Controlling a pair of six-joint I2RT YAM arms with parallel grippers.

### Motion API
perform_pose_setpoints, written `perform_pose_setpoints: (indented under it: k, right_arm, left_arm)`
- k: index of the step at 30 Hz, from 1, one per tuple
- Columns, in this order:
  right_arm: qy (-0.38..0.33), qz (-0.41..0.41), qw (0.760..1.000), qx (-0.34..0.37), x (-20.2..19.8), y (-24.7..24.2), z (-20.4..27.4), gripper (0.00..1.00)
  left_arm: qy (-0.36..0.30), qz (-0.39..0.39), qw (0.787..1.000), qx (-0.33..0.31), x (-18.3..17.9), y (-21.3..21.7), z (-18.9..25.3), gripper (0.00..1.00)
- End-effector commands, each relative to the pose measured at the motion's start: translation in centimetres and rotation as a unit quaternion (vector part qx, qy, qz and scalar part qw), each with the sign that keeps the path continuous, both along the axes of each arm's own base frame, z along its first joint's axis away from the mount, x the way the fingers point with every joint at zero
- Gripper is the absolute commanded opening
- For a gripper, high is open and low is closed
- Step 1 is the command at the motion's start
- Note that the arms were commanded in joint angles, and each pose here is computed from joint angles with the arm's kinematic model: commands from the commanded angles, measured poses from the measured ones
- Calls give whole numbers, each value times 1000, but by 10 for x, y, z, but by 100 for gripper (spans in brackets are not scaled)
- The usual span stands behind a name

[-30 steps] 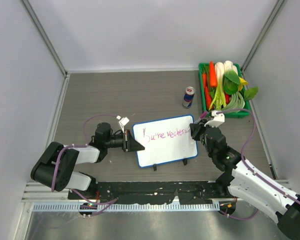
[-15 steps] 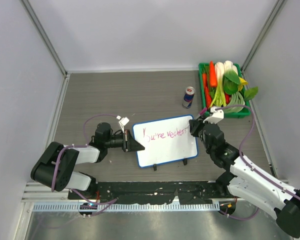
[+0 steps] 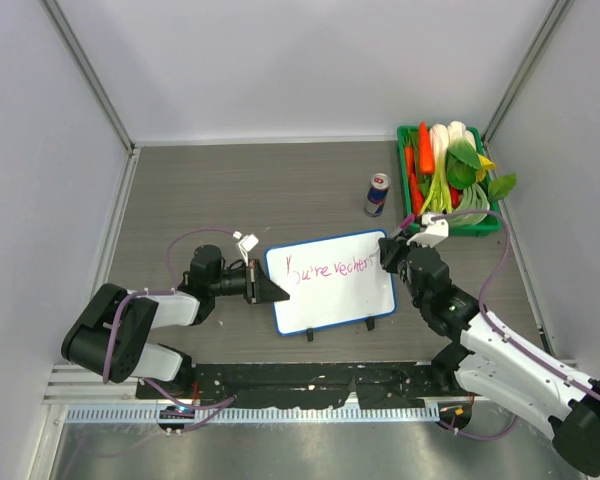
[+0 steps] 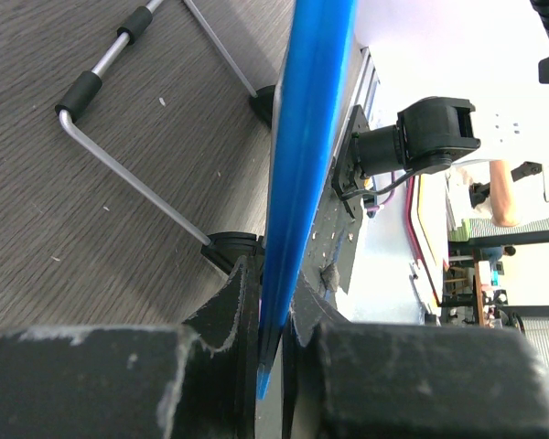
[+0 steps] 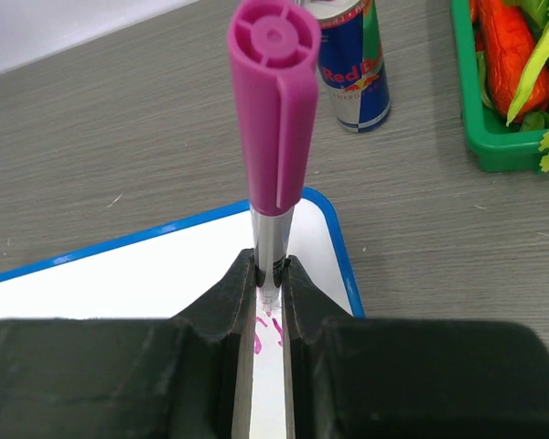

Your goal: Write a sentence on the whiteboard

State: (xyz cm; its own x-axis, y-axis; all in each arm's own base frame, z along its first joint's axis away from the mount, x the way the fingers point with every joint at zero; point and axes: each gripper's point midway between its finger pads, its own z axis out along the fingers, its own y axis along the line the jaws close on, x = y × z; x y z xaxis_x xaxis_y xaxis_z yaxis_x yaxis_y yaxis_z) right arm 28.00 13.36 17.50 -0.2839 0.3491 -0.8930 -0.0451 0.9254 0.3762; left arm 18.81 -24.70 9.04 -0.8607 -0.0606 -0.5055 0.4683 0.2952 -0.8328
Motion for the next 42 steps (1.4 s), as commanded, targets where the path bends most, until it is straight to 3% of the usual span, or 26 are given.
perform_pose_setpoints:
  k: [1, 28, 42]
  right_arm:
    - [-40, -20, 999, 26, 1, -8, 32, 2]
    - [-7, -51, 998, -20, 4, -21, 2, 1]
    - [-7, -9, 1000, -9, 2, -6, 0, 1]
  left_arm:
    - [33, 32, 998, 34, 5, 6, -21, 0]
    - [32, 32, 998, 34, 5, 6, -21, 0]
    - [32, 32, 998, 34, 5, 6, -21, 0]
